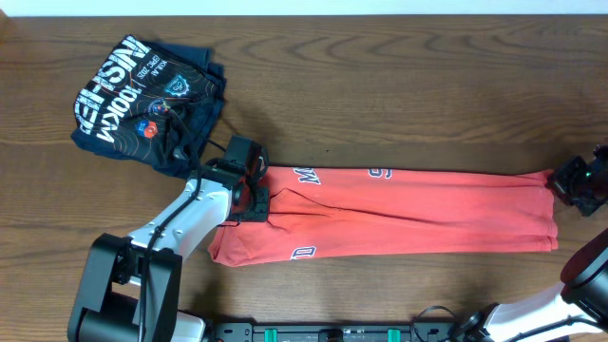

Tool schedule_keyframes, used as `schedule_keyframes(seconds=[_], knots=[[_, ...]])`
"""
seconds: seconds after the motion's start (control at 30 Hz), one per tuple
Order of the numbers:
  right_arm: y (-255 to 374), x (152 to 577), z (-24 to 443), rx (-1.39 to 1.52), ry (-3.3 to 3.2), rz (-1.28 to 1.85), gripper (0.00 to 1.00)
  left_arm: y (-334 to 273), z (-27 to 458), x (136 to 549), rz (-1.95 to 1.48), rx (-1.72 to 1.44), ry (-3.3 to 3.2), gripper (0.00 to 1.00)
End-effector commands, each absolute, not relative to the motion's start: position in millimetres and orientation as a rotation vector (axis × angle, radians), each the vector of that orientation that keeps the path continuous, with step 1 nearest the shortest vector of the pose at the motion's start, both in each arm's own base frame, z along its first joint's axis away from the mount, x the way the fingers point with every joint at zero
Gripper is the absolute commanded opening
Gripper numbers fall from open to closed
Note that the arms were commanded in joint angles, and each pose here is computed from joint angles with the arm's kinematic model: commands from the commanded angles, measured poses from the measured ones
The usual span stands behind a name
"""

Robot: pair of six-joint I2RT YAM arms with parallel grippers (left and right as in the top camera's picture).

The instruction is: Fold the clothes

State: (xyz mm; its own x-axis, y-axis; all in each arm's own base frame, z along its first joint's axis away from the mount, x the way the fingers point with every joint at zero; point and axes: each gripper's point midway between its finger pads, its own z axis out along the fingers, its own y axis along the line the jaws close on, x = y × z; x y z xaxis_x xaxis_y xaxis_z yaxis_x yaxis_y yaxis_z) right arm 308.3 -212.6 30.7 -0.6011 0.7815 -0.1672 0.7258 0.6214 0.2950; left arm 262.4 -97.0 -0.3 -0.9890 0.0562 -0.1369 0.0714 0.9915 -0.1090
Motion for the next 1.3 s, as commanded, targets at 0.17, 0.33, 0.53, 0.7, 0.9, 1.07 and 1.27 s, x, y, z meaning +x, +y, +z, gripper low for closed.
schedule_keyframes(seconds=[0.17, 0.33, 0.53, 0.7, 0.9, 1.07, 1.27], knots=[[-213.3, 344.8, 56.9, 0.950, 2.459, 0.447, 0.37, -87.5, -6.3, 259.1, -0.119, 0.061, 3.030, 0.56], [-222.3, 343.4, 78.6, 0.957, 2.430, 0.425, 0.47, -100.9, 14.7, 258.2, -0.234, 0.071, 3.033, 0.61], [-205.7, 327.2, 105.2, 1.180, 2.404, 0.452, 0.01, -104.5, 73.3, 268.2, -0.270, 0.090, 2.924, 0.64], [-181.2, 268.7, 70.1, 1.554, 2.602, 0.247, 0.01, -111.1, 87.3, 263.9, -0.345, 0.101, 2.892, 0.44], [-174.7, 270.6, 28.9, 1.593, 2.540, 0.180, 0.01, -116.6, 65.8, 259.3, -0.389, 0.105, 2.942, 0.30], [-160.9, 277.6, 0.9, 1.603, 2.449, 0.288, 0.01, -118.1, 37.3, 263.6, -0.374, 0.097, 3.000, 0.23], [-166.0, 260.3, -27.4, 1.721, 2.387, 0.174, 0.01, -118.5, 4.8, 260.8, -0.359, 0.080, 3.091, 0.21]])
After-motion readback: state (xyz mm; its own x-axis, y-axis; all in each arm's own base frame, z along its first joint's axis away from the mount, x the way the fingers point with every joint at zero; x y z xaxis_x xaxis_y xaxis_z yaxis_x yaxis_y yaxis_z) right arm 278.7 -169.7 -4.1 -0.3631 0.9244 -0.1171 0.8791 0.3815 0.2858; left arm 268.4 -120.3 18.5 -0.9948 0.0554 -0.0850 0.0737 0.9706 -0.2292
